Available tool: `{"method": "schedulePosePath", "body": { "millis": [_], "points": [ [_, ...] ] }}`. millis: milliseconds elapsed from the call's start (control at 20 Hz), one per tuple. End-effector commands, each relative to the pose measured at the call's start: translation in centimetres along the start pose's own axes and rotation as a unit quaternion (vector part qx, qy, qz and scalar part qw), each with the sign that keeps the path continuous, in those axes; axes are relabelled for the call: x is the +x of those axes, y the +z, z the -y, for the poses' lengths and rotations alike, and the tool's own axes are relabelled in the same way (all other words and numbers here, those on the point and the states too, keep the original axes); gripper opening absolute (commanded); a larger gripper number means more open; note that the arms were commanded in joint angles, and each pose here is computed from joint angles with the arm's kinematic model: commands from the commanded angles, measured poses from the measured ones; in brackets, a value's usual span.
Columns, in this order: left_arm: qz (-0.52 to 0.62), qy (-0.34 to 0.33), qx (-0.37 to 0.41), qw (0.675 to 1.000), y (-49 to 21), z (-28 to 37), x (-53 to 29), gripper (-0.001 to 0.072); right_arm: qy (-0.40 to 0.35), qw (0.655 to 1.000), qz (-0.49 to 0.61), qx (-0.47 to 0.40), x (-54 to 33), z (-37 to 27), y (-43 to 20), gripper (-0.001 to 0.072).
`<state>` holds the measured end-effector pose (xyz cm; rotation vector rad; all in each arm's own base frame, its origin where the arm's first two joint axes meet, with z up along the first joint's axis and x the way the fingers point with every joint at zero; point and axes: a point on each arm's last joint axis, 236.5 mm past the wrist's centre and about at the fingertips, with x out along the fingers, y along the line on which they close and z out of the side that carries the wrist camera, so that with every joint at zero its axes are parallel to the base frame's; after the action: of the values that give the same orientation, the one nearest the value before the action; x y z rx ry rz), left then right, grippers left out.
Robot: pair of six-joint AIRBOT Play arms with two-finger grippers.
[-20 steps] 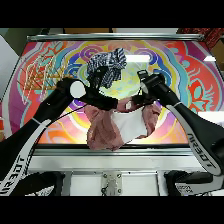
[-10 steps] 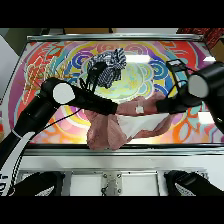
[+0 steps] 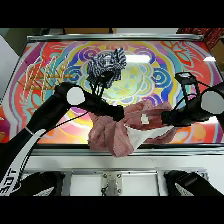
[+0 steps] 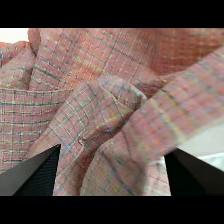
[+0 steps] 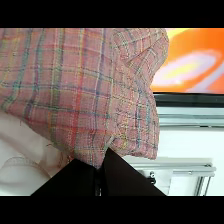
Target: Fold the clothes and pants, and hang the long-sleeved shirts on hangers.
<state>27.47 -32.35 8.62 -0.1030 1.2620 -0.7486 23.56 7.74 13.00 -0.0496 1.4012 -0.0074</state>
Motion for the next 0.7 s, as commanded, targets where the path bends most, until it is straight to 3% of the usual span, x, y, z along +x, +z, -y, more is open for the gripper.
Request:
{"method": "schedulePosePath", "body": {
  "millis": [0,350,650],
  "points": [
    [0.023,-0.01,0.006,1.0,1.2,0.6,-2.7,0.0701,0.004,1.0,-0.001,-0.002,0.2,-0.3,0.1,0.0019],
    [0.148,0.043,-0.044,0.987,5.7,-7.4,-11.7,0.07,0.004,1.0,-0.002,-0.002,0.2,-0.3,0.1,0.0019],
    [0.142,0.318,-0.075,0.934,5.4,-27.3,-14.5,0.0692,0.004,1.0,-0.003,-0.002,0.3,-0.3,0.1,0.0019]
  ]
}}
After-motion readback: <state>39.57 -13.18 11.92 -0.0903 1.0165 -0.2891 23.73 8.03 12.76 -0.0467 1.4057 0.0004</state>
